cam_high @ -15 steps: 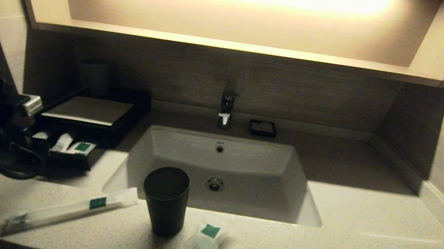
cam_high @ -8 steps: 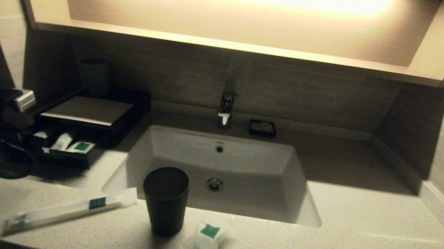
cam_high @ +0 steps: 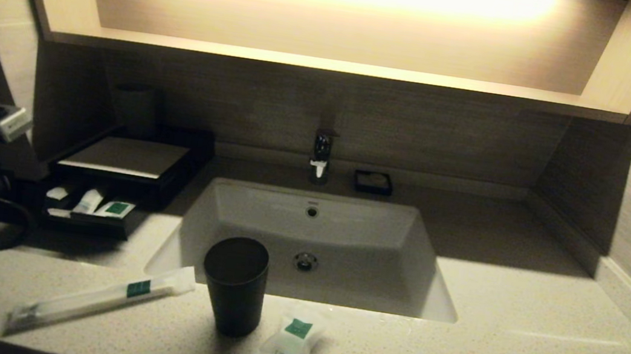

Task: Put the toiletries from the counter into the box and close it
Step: Open the drawer, then pick up the bathroom toiletry

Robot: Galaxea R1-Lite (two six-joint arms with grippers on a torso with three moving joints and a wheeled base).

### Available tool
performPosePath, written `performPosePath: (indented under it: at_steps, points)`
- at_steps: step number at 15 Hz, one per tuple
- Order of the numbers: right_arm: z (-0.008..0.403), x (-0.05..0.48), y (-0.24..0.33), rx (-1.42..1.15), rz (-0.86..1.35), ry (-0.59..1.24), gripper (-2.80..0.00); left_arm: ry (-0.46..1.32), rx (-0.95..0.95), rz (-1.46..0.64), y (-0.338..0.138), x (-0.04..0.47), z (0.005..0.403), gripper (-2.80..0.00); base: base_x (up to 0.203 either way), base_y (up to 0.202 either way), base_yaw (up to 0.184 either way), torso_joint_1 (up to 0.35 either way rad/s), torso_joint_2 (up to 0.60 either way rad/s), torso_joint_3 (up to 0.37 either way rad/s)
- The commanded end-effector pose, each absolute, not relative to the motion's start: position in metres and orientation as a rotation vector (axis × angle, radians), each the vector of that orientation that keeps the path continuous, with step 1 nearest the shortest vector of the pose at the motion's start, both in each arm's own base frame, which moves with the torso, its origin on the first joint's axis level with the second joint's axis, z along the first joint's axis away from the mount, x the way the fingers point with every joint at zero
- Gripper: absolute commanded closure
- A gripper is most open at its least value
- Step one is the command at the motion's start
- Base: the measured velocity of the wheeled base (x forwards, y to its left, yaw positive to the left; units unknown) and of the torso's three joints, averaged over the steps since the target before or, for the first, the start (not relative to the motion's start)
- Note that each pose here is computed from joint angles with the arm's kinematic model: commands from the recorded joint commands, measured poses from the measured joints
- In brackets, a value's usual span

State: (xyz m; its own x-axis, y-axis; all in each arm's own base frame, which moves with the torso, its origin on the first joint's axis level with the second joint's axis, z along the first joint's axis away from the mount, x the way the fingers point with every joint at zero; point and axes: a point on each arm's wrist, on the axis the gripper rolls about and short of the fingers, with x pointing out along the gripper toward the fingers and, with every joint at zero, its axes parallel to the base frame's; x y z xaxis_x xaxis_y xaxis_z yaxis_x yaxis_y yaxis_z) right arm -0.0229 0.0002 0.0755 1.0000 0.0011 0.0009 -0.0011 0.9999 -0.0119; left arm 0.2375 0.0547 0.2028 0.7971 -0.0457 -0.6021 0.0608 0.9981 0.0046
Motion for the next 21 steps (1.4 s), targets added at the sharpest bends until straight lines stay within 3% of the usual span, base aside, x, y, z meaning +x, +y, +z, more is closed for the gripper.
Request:
performPosePath:
  at_steps: [1,4,10,16,21]
  points:
    - [0.075,-0.023,0.000,-0.012,0.002,0.002,0.00,0.612,0.069,-0.125,0.052,0.230,0.209,0.00,0.000,0.000,0.000,0.000,0.00,0.000]
    - [0.075,-0.023,0.000,-0.012,0.002,0.001,0.00,0.558,0.252,-0.220,0.045,0.221,0.223,0.00,0.000,0.000,0.000,0.000,0.00,0.000]
    - [0.075,-0.023,0.000,-0.012,0.002,0.002,0.00,0.473,0.421,-0.386,0.014,0.207,0.241,0.00,0.000,0.000,0.000,0.000,0.00,0.000]
    - [0.075,-0.023,0.000,-0.012,0.002,0.002,0.00,0.648,0.448,-0.589,-0.013,0.167,0.246,0.00,0.000,0.000,0.000,0.000,0.00,0.000]
    - [0.075,-0.023,0.000,-0.012,0.002,0.002,0.00,0.838,0.391,-0.594,-0.004,0.189,0.260,0.00,0.000,0.000,0.000,0.000,0.00,0.000]
